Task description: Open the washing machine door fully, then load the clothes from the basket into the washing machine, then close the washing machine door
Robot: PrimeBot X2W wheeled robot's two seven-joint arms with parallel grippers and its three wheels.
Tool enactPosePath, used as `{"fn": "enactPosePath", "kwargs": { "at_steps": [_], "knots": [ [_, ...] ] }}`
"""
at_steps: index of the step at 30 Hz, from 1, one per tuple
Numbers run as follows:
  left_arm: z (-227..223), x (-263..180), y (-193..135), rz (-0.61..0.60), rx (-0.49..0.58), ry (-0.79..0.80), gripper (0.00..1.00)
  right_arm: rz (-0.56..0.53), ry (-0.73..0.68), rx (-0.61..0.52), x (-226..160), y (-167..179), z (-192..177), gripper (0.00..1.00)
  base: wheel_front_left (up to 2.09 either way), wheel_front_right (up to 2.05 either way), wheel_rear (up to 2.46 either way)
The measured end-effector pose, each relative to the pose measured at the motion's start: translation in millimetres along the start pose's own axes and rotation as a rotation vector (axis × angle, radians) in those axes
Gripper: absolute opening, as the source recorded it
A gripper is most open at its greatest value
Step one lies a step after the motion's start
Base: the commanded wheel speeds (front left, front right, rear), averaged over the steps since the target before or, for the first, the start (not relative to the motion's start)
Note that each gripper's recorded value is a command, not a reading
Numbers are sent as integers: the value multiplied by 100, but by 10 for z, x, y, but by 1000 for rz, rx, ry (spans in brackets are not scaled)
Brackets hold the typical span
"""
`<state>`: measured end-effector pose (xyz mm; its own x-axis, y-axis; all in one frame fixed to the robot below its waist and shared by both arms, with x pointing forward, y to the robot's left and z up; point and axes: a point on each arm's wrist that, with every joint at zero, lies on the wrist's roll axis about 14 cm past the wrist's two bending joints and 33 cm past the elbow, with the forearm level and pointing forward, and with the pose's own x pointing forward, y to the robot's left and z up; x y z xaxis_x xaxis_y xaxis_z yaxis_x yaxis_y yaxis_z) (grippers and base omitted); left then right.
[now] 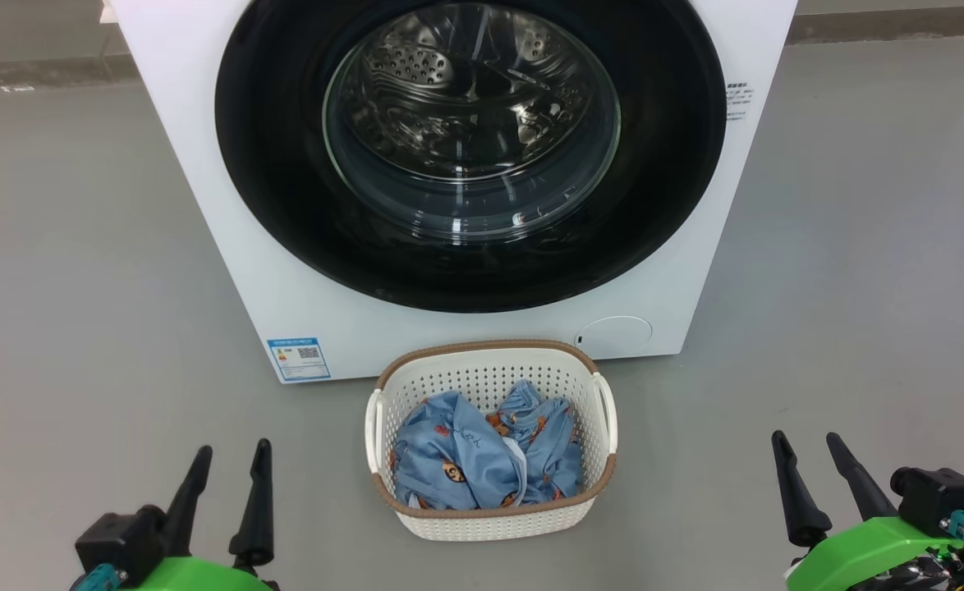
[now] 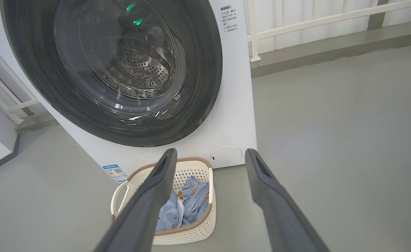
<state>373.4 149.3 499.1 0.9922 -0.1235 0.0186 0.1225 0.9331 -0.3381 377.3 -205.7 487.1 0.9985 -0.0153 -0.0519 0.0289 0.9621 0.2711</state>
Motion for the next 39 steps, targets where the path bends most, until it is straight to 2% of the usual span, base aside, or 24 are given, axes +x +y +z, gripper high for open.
{"fn": "enactPosePath", "kwargs": {
  "at_steps": [26,39],
  "knots": [
    [-33,27,-100,-65,278,-12,100,34,-48,-291,10,51,107,100,0,0,0],
    [-41,50,-83,-56,271,-10,100,30,-48,-292,15,47,105,100,0,0,0]
  ]
}}
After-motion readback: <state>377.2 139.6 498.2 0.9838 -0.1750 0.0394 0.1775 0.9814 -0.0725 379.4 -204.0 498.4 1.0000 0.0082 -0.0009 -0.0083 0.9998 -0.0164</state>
